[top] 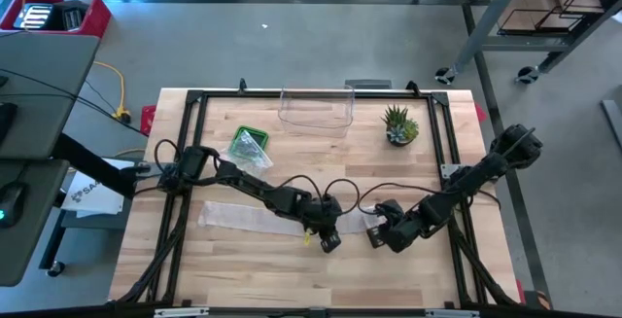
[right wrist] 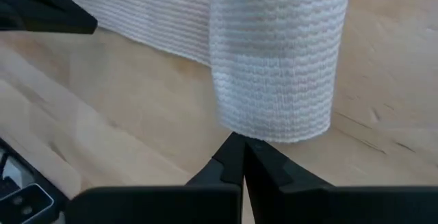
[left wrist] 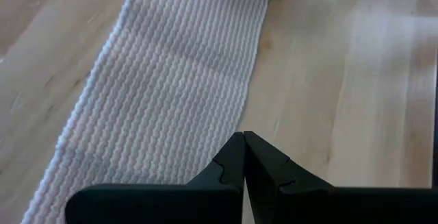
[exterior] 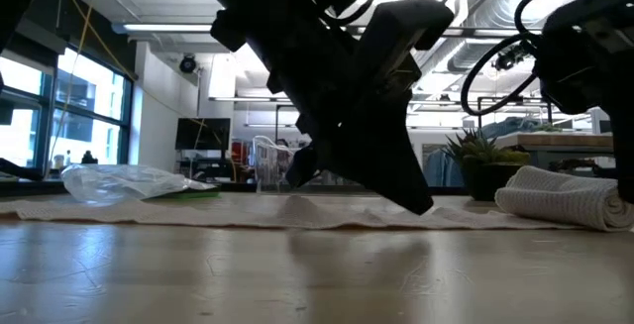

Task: Roll bandage
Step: Roll the bandage

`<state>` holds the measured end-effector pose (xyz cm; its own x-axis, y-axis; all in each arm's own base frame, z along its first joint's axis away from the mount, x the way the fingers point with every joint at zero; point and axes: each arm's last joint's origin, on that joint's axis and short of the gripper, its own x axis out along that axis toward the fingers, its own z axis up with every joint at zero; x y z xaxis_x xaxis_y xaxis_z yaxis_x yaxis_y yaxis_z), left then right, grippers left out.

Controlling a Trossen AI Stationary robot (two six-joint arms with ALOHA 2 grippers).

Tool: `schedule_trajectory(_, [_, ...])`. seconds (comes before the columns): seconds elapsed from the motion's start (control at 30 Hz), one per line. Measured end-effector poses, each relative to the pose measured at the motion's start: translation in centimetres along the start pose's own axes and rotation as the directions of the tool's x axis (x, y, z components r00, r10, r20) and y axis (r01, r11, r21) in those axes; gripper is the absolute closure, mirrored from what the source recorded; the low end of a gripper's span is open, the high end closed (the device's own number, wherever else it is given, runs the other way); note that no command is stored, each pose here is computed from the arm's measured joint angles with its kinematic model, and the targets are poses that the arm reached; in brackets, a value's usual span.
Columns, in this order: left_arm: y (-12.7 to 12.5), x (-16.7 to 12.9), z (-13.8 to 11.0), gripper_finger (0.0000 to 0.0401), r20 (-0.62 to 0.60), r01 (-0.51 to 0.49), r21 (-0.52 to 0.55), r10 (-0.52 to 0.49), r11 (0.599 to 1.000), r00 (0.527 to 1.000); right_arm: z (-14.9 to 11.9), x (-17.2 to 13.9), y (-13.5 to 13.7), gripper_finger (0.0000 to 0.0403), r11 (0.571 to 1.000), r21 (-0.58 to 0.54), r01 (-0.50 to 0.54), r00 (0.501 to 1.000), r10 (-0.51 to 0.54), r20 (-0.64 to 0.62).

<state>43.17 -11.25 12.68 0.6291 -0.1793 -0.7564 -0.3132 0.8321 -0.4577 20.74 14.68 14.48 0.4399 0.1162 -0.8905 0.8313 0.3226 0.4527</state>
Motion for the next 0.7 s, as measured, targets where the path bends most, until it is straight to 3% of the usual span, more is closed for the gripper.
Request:
schedule_trajectory(0.3, [0.09, 0.00, -0.05, 0.0401, -0.003, -0.010, 0.000, 0.010, 1.000, 1.000, 0.07, 0.00, -0.07, 0.0403, 1.000, 0.018, 0.004, 1.000, -0.004, 0.018])
schedule_trajectory(0.57, [0.75, -0.07, -0.23, 0.0401, 0.039, -0.143, 0.011, 0.143, 0.990, 0.989, 0.02, -0.01, 0.12, 0.0403, 0.999, 0.036, -0.015, 1.000, 0.014, 0.011])
schedule_trajectory(0.7, [0.70, -0.03, -0.26, 0.0401, 0.049, -0.150, 0.032, 0.149, 0.988, 0.988, 0.00, -0.01, 0.20, 0.0403, 0.999, 0.038, -0.023, 1.000, 0.023, 0.009])
